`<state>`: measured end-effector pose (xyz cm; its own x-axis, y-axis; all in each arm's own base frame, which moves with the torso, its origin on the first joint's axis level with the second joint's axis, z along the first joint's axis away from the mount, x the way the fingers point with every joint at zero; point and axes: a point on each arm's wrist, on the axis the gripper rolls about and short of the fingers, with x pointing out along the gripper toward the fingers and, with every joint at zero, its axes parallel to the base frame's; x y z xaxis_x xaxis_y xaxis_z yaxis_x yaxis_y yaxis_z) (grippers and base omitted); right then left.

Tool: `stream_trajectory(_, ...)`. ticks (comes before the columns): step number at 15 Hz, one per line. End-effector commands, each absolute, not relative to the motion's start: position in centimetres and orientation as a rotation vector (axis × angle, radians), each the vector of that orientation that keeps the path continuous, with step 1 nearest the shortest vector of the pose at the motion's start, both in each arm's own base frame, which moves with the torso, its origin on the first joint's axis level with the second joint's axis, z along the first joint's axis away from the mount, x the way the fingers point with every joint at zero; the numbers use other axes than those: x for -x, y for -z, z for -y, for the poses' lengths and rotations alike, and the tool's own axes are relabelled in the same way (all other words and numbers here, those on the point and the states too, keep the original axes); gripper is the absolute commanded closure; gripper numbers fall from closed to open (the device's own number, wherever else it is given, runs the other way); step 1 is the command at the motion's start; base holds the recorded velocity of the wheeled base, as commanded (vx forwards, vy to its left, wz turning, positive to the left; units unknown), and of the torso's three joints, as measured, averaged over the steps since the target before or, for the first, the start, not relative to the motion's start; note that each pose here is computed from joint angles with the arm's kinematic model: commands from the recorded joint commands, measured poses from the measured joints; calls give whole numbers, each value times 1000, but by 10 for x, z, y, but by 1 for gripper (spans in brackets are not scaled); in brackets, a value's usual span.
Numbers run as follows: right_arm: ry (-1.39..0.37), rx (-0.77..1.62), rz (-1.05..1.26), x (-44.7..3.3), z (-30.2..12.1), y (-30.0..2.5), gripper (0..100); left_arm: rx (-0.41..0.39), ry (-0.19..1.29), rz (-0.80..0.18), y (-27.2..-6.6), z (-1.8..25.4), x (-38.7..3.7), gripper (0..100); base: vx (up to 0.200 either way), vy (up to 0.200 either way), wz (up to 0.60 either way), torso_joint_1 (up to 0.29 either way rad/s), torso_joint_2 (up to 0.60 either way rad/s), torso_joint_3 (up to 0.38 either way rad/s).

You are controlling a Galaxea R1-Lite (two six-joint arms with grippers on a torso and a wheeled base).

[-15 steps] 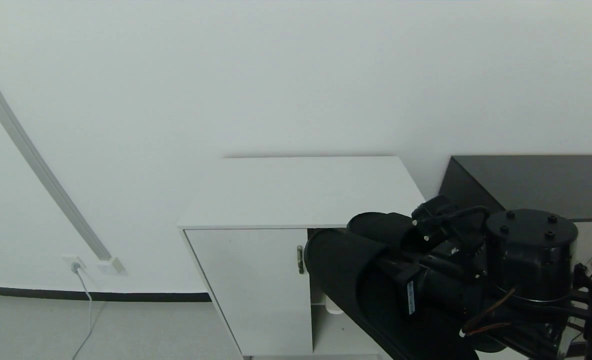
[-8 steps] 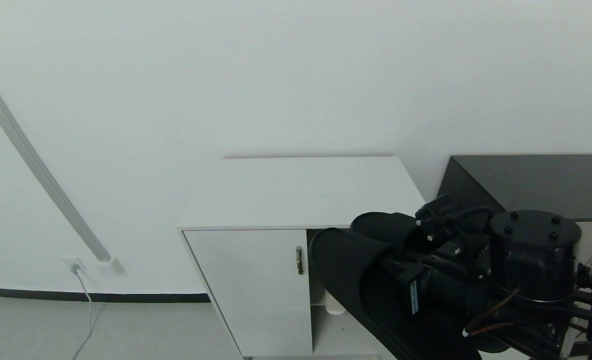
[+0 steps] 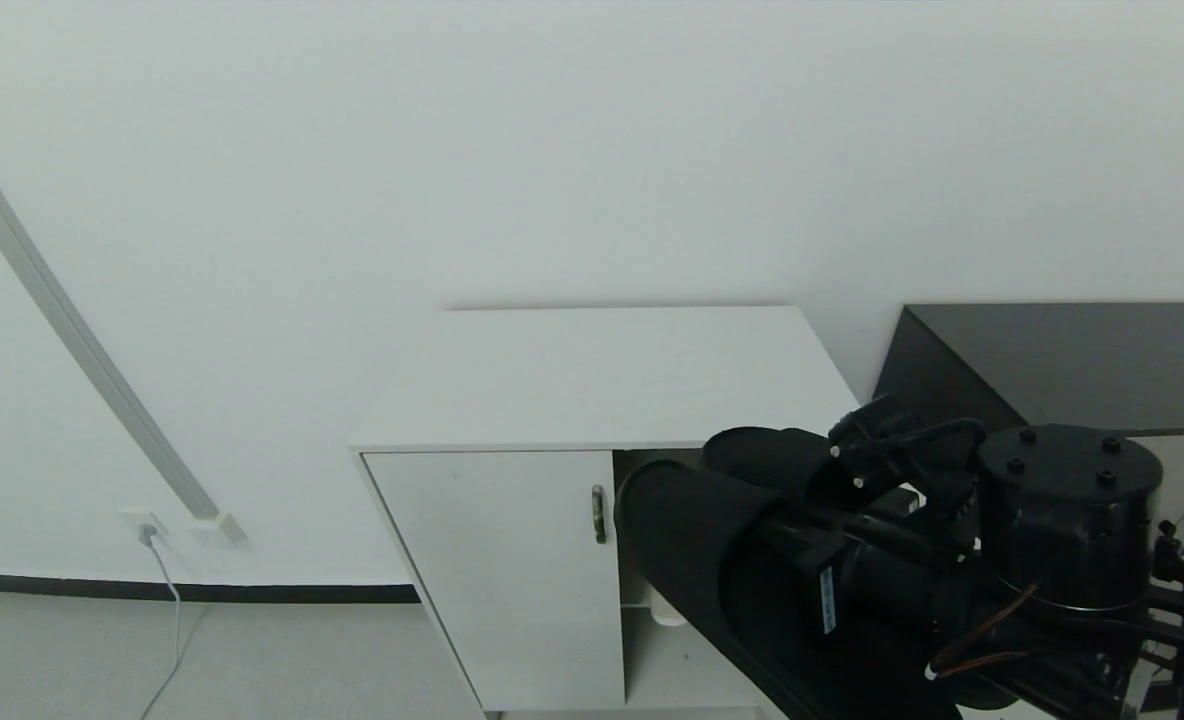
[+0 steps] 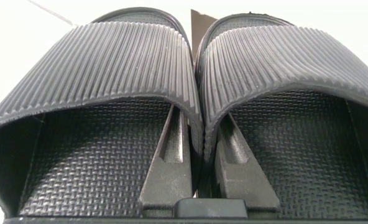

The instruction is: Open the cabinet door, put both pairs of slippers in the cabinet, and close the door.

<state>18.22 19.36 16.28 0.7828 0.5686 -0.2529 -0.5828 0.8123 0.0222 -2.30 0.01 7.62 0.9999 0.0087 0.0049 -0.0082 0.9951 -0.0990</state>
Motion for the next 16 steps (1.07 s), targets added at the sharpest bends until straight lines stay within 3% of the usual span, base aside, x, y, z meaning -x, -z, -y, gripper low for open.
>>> stream_trajectory(1, -622, 61, -258, -182, -194, -162, 100, 98, -9, 4, -76, 0, 23, 100, 0, 0, 0, -159, 383, 198)
stream_trajectory(16, -627, 67, -268, -180, -194, -159, 100, 98, -9, 4, -76, 0, 23, 100, 0, 0, 0, -209, 516, 301)
